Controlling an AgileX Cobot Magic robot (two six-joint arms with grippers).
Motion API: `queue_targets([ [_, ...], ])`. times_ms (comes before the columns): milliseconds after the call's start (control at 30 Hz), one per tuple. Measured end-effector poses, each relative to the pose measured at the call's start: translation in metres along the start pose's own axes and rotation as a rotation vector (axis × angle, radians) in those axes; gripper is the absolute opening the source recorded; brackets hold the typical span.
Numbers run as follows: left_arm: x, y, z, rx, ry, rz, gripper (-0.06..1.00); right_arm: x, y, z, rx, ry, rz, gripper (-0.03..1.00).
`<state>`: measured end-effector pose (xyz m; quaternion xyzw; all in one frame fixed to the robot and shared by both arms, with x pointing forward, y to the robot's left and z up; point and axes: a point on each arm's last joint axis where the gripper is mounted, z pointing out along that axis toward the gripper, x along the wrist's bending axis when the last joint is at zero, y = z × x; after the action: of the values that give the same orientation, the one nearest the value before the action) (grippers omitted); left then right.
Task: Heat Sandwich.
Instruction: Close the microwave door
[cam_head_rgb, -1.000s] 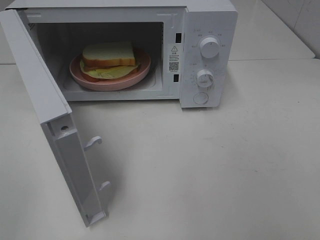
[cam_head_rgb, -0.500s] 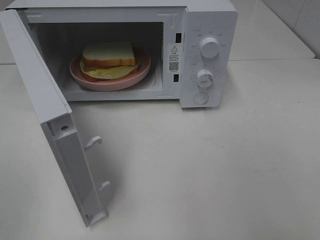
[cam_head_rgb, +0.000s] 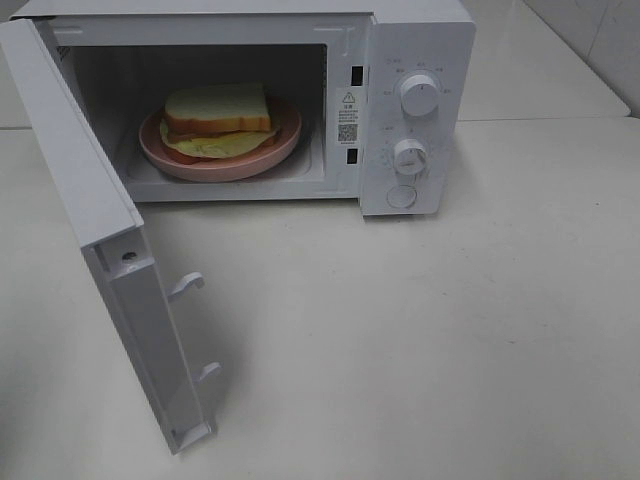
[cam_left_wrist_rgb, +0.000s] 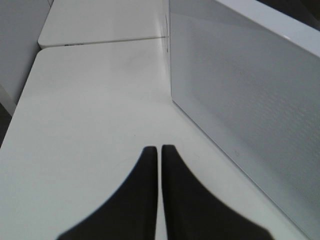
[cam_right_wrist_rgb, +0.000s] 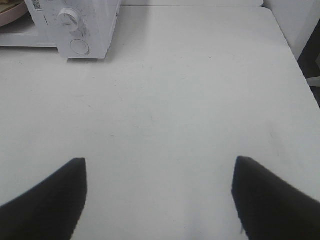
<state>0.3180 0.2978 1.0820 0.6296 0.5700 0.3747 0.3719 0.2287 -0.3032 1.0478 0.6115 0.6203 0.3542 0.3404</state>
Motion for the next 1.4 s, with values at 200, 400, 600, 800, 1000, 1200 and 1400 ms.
queue_targets([
  [200, 0.0, 0.013, 0.019, -0.048, 0.004, 0.009, 0.0, 0.0, 0.0, 0.0, 0.0, 0.0, 0.0, 0.77],
  [400, 0.0, 0.02, 0.044, -0.097, 0.001, 0.012, 0.0, 0.0, 0.0, 0.0, 0.0, 0.0, 0.0, 0.77],
  [600, -0.003, -0.008, 0.079, -0.168, -0.006, 0.016, 0.0, 0.0, 0.0, 0.0, 0.0, 0.0, 0.0, 0.77],
  [800, -0.005, -0.024, 0.096, -0.238, -0.012, 0.016, 0.0, 0.0, 0.0, 0.0, 0.0, 0.0, 0.0, 0.77],
  [1000, -0.007, -0.033, 0.113, -0.263, -0.023, 0.033, 0.0, 0.0, 0.0, 0.0, 0.0, 0.0, 0.0, 0.77],
  [1200, -0.012, -0.034, 0.13, -0.276, -0.064, 0.098, 0.0, 0.0, 0.0, 0.0, 0.0, 0.0, 0.0, 0.77],
  [1400, -0.017, -0.042, 0.147, -0.254, -0.124, 0.057, 0.0, 0.0, 0.0, 0.0, 0.0, 0.0, 0.0, 0.77],
])
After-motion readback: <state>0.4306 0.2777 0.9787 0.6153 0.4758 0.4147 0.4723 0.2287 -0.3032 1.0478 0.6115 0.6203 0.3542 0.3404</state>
